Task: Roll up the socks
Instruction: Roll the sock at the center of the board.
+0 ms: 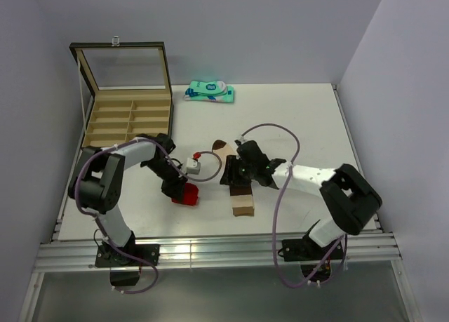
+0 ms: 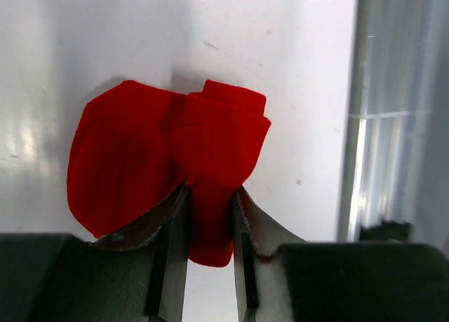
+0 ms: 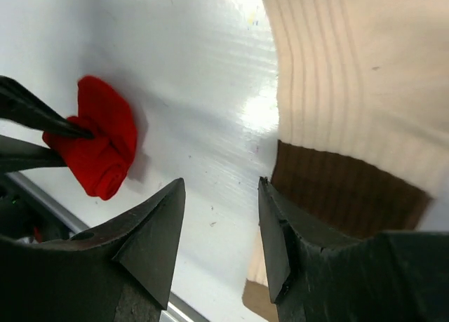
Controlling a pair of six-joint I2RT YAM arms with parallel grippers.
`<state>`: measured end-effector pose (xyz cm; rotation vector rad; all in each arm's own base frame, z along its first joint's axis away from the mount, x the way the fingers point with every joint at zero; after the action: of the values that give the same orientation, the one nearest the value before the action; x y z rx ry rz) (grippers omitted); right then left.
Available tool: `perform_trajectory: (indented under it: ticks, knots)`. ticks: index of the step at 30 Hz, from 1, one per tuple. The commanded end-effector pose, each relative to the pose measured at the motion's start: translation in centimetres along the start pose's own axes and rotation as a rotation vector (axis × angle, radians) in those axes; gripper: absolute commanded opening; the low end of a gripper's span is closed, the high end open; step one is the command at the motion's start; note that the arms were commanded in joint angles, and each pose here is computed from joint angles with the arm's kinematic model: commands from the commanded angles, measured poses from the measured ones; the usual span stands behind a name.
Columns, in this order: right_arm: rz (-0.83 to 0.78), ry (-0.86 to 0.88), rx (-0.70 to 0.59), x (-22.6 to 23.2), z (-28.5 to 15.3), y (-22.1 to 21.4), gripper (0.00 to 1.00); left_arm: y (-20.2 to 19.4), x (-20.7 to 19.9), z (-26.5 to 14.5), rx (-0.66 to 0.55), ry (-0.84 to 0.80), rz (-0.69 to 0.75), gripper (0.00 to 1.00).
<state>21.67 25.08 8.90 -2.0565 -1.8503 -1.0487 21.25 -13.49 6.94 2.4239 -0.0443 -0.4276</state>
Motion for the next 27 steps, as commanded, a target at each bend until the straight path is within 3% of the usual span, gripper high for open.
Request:
perform_trajectory:
  ticks: [1,6,12,27]
  knots:
    - [-0.1,0.043,-0.23,1.4,-1.9,2.3,0.53,-2.3,-2.3,-0.1,0.068,-0.2,-0.144,0.0]
    - [-0.318,0.04,-0.328,4.8,-3.2,0.7,0.54,-2.9,-1.2,0.0,0.081,-0.299,-0.234,0.0]
    - [-0.613,0.077,-0.297,9.0,-1.9,-3.5,0.54,-3.6,-0.5,0.7,0.107,-0.383,-0.311,0.0]
    - [-0.958,0.142,-0.181,12.9,2.2,-10.9,0.62,-4.9,0.3,1.7,0.167,-0.396,-0.396,0.0]
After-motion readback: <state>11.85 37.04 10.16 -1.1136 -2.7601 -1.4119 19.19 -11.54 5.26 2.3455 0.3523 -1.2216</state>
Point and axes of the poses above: each gripper's point midway between its finger pads, its own z axis out along the fingers, its own x axis along the line the jaws close on, y = z × x, the point moved 6 cm from there along -z, back along the fingers, and after that the axes turned 10 degrees about z, right-handed, at the moved point
